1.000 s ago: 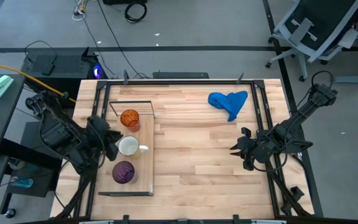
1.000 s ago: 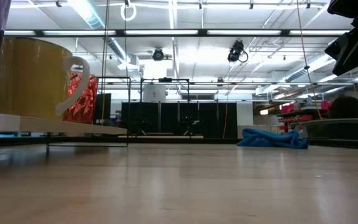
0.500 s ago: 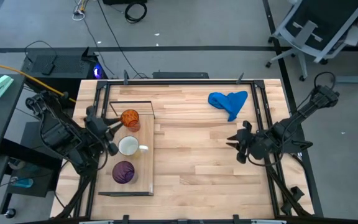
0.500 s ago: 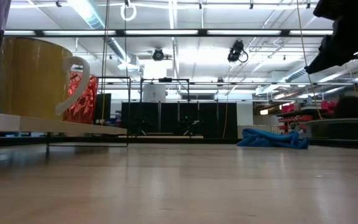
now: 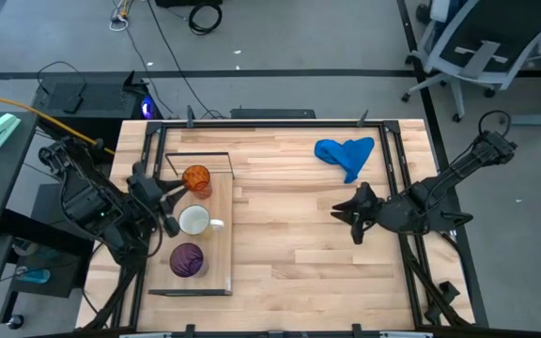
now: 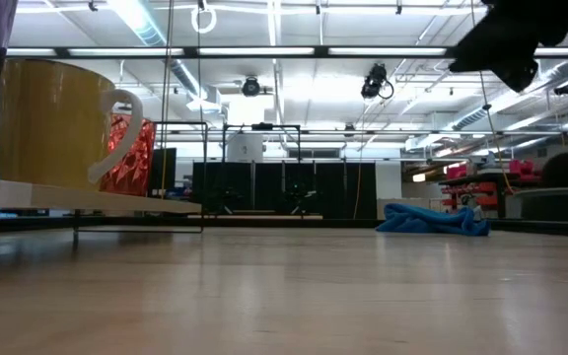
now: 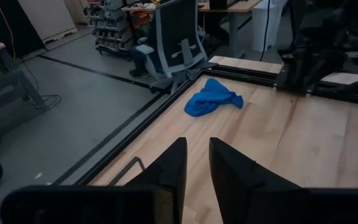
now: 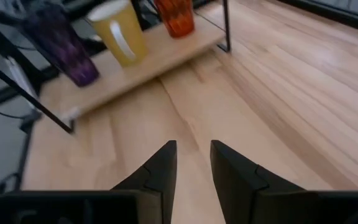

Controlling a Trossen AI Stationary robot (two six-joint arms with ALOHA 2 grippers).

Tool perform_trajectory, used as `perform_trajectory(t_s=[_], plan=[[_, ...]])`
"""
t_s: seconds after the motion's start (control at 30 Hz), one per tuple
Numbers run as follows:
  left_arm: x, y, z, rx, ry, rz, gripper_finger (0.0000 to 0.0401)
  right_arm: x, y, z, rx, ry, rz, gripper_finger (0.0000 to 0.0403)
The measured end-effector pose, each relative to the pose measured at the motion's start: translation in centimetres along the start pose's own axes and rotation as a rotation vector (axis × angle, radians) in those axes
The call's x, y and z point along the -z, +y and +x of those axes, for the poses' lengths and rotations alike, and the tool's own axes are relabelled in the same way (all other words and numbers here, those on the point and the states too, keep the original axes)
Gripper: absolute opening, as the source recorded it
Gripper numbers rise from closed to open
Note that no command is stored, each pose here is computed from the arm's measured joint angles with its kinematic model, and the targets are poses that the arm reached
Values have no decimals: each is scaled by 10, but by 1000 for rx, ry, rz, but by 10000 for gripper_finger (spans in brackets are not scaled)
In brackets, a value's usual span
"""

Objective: Stack small to large cups/mugs on shelf
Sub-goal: Return to Home Position

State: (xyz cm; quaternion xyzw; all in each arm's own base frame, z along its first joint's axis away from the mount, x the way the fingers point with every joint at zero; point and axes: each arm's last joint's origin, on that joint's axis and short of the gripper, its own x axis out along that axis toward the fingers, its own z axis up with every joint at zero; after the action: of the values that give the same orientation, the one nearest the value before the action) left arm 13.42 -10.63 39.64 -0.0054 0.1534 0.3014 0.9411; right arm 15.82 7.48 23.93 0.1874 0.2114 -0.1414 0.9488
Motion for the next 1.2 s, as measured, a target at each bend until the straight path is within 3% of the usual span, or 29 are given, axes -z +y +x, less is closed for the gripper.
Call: perform_trajectory(t_s=[0.2,0.5,0.7,0.9,1.03,1.2], plan=[[-1,-3,0,15,6,-34,79,-5,6,0,-64,-32,10,88],[-1,-4,0,28,21,-55,71,-20,14,-7,-134,-42,-93,7],[-1,-5,0,31,20,-71,79,-46,27,-20,-227,-79,-127,19],[-4,-10,0,55,12,-80,82,-90,43,-49,-328,-180,-65,16],[-7,-17,-2,124,41,-51,77,-107,50,-70,-403,-179,-134,17],[-13,-33,-9,307,82,-35,73,-110,52,-91,-428,-77,-170,18]])
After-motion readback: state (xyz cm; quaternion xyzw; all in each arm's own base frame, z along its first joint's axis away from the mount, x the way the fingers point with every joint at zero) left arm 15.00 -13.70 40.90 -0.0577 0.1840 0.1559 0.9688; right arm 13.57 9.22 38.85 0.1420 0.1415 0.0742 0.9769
